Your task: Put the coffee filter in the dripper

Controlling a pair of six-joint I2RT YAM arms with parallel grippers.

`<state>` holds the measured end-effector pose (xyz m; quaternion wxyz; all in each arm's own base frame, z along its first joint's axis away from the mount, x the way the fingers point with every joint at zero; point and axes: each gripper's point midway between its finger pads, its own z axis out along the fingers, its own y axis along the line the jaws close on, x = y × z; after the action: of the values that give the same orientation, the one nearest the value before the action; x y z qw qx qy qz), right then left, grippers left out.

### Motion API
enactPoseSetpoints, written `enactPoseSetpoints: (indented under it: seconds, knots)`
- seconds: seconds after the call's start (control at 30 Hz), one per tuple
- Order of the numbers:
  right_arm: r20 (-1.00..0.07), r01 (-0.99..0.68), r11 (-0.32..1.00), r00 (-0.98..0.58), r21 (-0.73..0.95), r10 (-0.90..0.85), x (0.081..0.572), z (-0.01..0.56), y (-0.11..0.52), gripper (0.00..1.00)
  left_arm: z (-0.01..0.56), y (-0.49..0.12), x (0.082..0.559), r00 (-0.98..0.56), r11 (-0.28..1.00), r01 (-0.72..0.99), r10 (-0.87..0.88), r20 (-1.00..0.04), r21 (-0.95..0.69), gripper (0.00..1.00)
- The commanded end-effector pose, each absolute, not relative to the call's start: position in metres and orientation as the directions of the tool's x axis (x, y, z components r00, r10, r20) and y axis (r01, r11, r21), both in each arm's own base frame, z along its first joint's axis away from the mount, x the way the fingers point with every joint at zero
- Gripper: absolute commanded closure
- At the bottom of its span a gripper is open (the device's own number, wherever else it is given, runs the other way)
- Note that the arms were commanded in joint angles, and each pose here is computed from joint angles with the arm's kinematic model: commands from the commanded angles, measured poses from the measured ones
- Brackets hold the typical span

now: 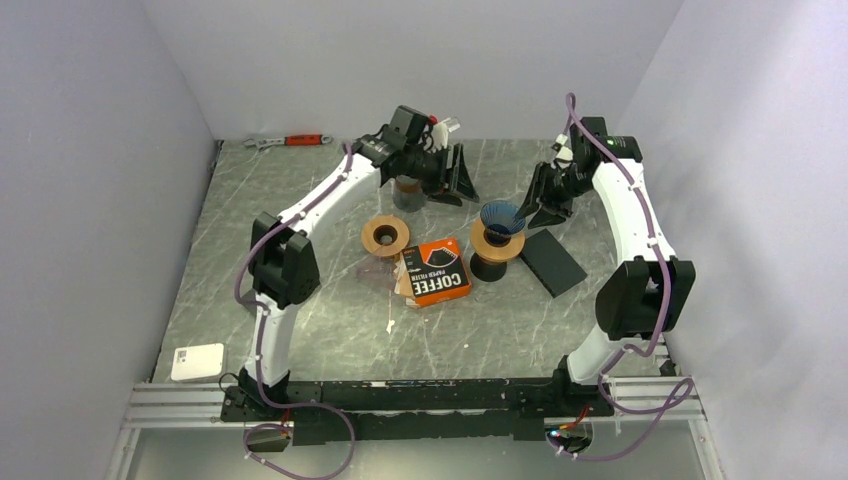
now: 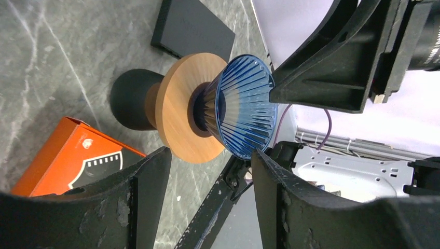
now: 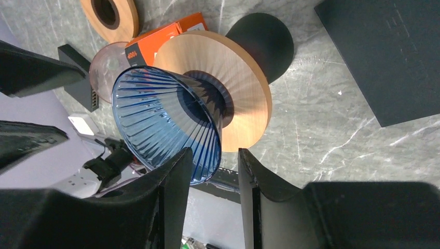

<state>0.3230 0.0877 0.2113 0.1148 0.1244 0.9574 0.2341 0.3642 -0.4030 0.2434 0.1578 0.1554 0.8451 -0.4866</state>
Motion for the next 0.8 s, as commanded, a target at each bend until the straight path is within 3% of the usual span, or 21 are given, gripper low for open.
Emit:
enactPoseSetpoints:
  seconds: [0.0,0.4,0.77]
  knots:
    - [-0.228,0.175,0.838,-0.915,0.517,0.332,0.329,0.227,0.082,0.6,0.253,-0.417,0.357,-0.906,0.433,0.417,0.127,-0.405,-0.799,0.37]
    - [-0.209,0.174,0.796,-0.913,0.58,0.352,0.333,0.221,0.087,0.62,0.242,-0.432,0.35,-0.911,0.415,0.411,0.166,-0.377,-0.812,0.45]
    - [-0.163,0.172,0.772,-0.928,0.612,0.336,0.325,0.211,0.094,0.73,0.229,-0.435,0.35,-0.92,0.419,0.391,0.182,-0.346,-0.82,0.58]
